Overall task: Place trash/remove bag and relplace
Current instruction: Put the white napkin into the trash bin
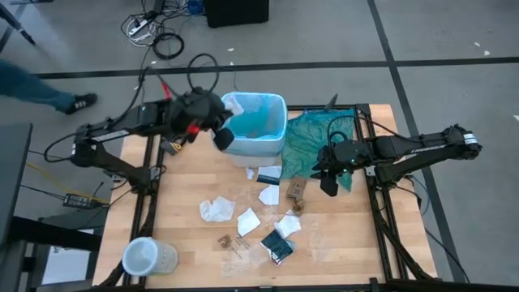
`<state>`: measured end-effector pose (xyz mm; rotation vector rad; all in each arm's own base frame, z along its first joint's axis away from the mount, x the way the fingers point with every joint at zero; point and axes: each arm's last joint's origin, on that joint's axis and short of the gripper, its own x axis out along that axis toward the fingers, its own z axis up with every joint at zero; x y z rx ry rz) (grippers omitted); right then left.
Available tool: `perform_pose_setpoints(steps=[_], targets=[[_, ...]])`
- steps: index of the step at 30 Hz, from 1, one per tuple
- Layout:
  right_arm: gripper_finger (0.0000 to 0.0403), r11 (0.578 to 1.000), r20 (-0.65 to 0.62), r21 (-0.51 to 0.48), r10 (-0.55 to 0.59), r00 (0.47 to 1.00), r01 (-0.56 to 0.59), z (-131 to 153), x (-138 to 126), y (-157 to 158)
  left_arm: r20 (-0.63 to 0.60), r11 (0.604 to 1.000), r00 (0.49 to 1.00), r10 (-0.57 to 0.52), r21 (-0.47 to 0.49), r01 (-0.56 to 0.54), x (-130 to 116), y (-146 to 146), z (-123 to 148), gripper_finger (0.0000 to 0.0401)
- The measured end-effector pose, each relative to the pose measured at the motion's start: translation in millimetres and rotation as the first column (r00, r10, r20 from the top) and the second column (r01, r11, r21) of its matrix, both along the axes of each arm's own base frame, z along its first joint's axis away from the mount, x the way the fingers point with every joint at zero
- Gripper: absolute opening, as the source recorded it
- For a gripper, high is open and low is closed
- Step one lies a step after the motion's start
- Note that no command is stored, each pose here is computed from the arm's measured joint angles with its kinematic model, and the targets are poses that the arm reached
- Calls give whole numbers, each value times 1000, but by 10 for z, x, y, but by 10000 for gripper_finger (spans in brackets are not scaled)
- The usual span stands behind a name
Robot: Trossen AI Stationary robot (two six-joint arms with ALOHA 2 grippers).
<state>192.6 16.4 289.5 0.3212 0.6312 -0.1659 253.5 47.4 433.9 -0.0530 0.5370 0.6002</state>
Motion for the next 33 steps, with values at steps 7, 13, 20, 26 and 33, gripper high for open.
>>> perform_pose_setpoints(steps=[7,13,20,26,33], targets=[[132,1000,25,3,0,1000,0,19,14,2,-36,989,992,-118,-94,114,151,249,-138,30],[132,1000,24,3,0,1000,0,18,14,1,-76,973,971,-225,-64,220,193,248,-165,79],[132,1000,23,3,1,1000,-1,18,14,2,-86,968,964,-251,-42,248,196,247,-160,142],[132,1000,23,5,2,1000,-2,17,13,2,14,972,980,-200,-125,200,166,210,-17,171],[132,1000,22,5,12,1000,-12,18,13,5,52,927,939,-339,-153,343,-97,-285,476,152]])
